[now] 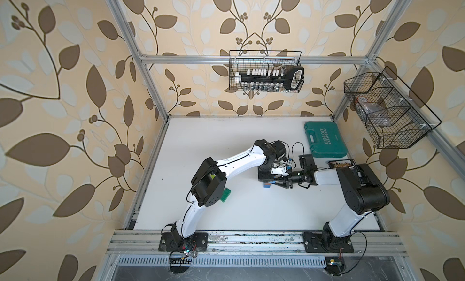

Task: Assemble a spoon with lego
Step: Assemble the lego brick with the lego brick.

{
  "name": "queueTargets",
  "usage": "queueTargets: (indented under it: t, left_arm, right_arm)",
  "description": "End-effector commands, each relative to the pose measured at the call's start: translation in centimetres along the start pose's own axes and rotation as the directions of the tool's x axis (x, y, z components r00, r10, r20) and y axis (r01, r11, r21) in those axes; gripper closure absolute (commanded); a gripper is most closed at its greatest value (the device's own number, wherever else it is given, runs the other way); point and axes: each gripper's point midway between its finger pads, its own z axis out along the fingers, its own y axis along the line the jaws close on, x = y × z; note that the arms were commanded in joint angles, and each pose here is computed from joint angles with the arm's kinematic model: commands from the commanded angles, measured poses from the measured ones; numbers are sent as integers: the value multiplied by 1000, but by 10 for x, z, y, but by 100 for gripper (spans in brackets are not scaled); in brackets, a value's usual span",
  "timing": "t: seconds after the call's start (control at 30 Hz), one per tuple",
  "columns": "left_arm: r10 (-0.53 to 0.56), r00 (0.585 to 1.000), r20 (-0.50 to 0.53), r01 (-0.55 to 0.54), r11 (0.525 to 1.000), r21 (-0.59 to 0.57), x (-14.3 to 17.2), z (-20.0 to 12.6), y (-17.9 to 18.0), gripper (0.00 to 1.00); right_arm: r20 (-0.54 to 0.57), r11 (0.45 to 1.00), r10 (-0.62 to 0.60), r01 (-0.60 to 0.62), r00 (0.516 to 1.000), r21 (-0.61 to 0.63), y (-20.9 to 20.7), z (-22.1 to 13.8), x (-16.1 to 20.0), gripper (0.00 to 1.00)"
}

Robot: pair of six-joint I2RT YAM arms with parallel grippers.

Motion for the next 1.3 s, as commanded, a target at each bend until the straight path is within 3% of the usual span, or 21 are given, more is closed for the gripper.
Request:
queueTargets:
  t: [0.0,0.07,0.1,0.13,0.33,0.6,1.0,1.17,1.27]
  left_arm:
    - [-7,1000,0,7,1000,-12,-4,1,1,48]
    - [-5,1000,15,5,1000,-14,-7,-2,1,45]
    - [-5,1000,21,5,1000,-15,-8,-3,1,33]
    - [2,1000,24,-1,1000,-7,-8,-4,-1,2]
    - [-5,999,35,6,1000,-28,-7,-15,3,1]
    - [-8,997,80,15,996,-85,-10,-39,13,1]
    - [-22,993,115,38,989,-142,-11,-57,19,1]
    - [-42,977,211,90,972,-219,-15,-93,28,1]
    - [-100,946,309,200,929,-311,-8,-133,46,1]
  right_arm:
    - [29,989,85,-88,996,122,-30,2,4,56]
    - [28,989,85,-87,996,122,-30,3,3,57]
    - [28,989,84,-87,996,123,-30,2,4,56]
    - [29,989,83,-86,996,122,-30,2,4,56]
    - [33,990,68,-71,997,119,-24,1,2,54]
    - [41,995,45,-48,998,90,-12,-2,0,32]
    - [70,996,11,-17,997,84,6,-12,0,21]
    - [155,989,-5,-18,988,144,15,-39,-4,18]
    - [218,968,-46,-11,975,251,21,-62,-3,18]
